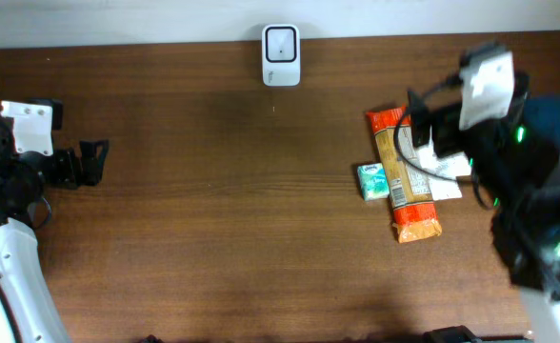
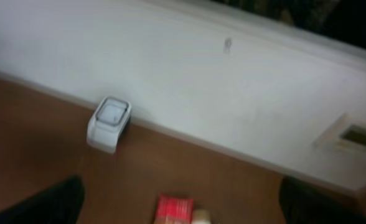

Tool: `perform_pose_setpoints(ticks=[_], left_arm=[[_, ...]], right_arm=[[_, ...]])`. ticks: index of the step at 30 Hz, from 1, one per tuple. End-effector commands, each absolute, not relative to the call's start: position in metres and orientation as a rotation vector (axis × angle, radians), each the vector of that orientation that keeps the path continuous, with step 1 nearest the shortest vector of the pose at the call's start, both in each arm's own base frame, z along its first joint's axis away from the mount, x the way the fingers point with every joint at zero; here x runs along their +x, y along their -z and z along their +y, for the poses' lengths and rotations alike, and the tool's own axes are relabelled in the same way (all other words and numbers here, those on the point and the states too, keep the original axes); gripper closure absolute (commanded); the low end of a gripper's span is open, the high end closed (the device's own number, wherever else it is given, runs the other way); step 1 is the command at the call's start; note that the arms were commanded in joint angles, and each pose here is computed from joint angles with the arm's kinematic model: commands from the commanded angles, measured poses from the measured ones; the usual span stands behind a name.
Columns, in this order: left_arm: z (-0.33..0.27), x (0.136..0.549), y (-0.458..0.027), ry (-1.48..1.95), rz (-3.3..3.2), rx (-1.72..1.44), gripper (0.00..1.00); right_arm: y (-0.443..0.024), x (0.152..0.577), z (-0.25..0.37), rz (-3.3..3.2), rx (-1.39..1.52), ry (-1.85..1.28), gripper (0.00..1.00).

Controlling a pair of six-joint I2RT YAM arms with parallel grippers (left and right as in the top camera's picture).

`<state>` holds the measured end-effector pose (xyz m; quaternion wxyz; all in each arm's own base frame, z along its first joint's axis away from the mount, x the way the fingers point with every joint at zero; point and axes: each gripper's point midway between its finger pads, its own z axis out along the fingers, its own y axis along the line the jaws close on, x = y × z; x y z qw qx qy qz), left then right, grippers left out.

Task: Scan the item barcode

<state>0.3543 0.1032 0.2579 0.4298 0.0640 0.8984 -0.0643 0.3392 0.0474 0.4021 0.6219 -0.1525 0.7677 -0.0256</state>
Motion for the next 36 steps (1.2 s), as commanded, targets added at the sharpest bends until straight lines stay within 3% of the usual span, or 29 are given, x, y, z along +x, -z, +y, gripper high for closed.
perform_pose_setpoints(ticks=[1,8,16,24,27,36], left_arm=[[0.103,0.355,-0.263,0.154,2.223,0.184,0.01],[0.103,0.355,-0.263,0.154,2.223,0.184,0.01],[0.103,0.355,-0.263,0.154,2.223,0.184,0.01],[0.103,0.355,-0.263,0.154,2.223,0.184,0.01],[0.103,0.355,-0.263,0.154,2.223,0.184,0.01],[0.103,0.355,-0.263,0.154,2.223,0.184,0.01]], right_arm=[[-0.373,0.314,0.039,1.665,-0.335,0.075,0.02],[-0.28,0.252,0.042,1.387,-0.305,0.03,0.02],[-0.222,0.244,0.046,1.404,-0.32,0.014,0.02],[-0.2,0.241,0.046,1.433,-0.321,0.009,0.02],[-0.16,0.24,0.053,1.587,-0.375,-0.038,0.02],[-0.159,0.24,0.052,1.602,-0.338,-0.069,0.02]])
